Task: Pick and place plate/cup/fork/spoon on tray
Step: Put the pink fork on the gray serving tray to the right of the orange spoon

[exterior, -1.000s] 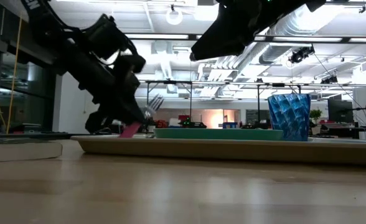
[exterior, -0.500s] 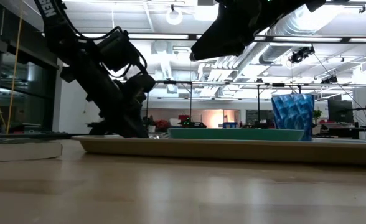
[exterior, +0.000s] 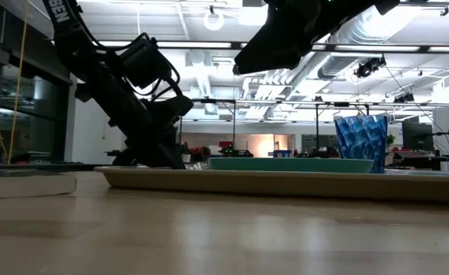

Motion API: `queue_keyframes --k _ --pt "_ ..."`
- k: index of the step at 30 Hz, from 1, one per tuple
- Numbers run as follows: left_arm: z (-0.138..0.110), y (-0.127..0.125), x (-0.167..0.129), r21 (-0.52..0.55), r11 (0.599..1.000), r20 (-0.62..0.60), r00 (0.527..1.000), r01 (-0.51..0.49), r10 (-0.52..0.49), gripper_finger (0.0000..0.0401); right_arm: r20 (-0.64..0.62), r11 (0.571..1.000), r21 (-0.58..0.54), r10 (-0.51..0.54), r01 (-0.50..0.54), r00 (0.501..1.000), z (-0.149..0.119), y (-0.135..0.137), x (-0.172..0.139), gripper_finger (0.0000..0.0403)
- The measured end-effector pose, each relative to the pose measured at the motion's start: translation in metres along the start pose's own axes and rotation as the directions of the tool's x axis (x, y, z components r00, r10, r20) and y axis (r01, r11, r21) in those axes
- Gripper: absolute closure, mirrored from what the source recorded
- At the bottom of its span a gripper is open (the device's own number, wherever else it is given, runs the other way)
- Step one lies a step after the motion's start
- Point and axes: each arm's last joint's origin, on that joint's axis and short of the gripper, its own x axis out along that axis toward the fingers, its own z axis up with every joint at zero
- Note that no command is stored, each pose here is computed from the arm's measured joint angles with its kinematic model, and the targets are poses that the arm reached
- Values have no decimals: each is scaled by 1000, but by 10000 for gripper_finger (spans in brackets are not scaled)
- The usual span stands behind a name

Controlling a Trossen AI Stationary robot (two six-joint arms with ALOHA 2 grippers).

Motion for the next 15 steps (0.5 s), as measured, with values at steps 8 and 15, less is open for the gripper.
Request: queue_keyframes --k 8,15 --pt "0 0 0 18 1000 8 1000 -1 1 318 0 1000 1 0 0 1000 0 0 0 215" --pt "3 0 0 43 999 19 1000 5 -6 302 0 1000 1 0 0 1000 0 0 0 215"
